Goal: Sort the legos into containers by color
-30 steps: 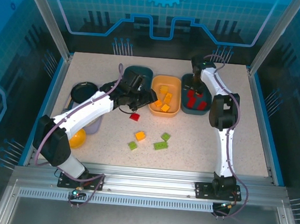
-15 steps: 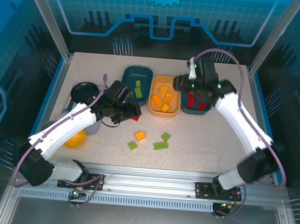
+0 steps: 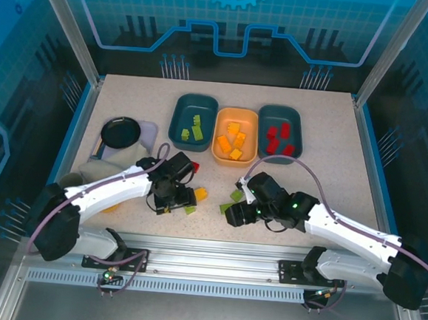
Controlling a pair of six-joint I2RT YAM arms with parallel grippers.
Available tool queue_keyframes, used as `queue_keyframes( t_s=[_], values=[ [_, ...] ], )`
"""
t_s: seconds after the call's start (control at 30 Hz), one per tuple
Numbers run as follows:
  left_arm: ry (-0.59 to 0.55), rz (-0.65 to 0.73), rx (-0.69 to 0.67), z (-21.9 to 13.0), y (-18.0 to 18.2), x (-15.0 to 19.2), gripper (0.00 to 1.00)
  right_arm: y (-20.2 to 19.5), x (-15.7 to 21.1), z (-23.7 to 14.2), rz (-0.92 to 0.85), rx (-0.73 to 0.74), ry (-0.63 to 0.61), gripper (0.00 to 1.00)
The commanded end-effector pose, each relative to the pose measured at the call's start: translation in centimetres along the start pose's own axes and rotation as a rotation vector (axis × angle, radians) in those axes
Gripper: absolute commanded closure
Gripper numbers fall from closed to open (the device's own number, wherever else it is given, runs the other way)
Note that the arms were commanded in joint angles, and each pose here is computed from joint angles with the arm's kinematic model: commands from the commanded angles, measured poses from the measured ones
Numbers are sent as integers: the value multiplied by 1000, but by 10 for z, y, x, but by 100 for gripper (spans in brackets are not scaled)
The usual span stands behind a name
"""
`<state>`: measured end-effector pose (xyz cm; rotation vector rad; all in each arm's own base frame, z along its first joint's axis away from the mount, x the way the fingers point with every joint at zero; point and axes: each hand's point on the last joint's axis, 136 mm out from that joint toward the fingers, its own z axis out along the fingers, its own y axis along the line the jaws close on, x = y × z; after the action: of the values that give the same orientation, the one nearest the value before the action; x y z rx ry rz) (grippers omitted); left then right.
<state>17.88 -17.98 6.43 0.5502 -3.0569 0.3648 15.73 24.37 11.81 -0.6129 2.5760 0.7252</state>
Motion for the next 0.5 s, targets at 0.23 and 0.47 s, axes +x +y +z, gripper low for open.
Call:
queue_keyframes(
  t_s=[0.23,0.47],
  values=[
    [32,-115,-58,40,-13,-5,27,6,-8,-11,3,-15,-62,28],
    [22,-104,-107,52,-15,-9,33,6,-3,-7,-3,-27,-41,28]
  ],
)
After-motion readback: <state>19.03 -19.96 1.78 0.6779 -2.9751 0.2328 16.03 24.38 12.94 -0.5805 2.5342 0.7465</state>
